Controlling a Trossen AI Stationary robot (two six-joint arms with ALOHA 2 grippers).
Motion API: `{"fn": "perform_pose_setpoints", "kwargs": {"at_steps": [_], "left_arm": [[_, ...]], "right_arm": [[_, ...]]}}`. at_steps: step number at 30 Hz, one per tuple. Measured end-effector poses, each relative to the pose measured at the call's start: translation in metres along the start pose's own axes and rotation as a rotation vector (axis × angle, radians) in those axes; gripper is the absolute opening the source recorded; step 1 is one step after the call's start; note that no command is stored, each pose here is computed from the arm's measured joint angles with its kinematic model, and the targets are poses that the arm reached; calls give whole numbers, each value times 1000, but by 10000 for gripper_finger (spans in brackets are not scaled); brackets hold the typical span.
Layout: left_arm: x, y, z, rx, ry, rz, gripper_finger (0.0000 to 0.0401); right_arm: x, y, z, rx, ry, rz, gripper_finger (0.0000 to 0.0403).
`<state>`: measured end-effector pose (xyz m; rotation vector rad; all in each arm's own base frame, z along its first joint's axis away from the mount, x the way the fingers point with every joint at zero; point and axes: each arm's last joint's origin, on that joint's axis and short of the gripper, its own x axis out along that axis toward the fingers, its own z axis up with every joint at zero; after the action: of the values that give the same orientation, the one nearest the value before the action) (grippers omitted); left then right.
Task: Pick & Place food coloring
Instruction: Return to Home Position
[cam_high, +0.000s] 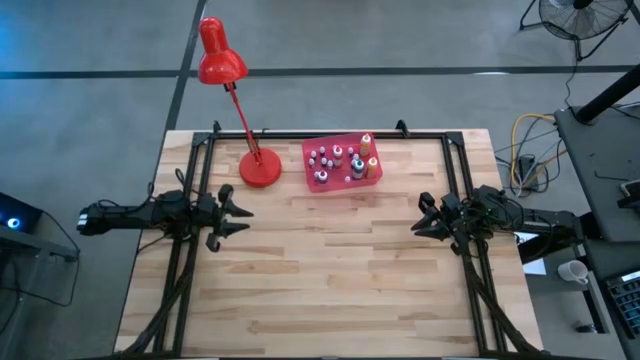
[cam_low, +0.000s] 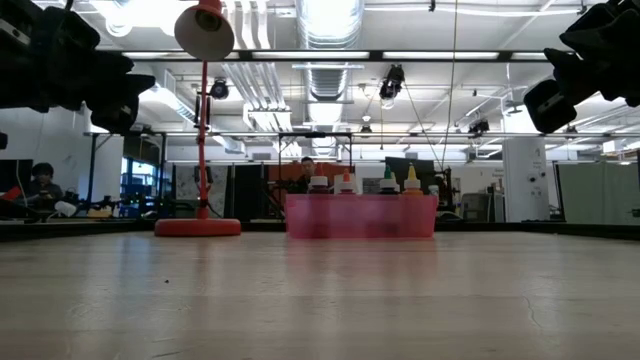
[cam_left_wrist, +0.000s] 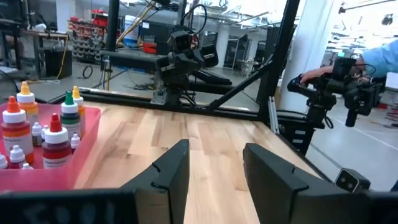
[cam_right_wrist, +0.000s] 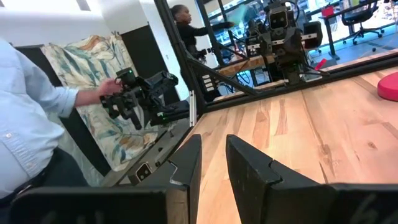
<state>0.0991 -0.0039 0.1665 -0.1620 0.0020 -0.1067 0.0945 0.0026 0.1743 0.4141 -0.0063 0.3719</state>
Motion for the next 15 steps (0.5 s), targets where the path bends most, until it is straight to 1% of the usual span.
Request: {"fn": "perform_pose_setpoints", "kwargs": {"at_steps": [15], "left_arm": [[0,0,0,-6,-2,-1,124]], "right_arm": [[-1,-1,1,-1,-7,-15,68]]}}
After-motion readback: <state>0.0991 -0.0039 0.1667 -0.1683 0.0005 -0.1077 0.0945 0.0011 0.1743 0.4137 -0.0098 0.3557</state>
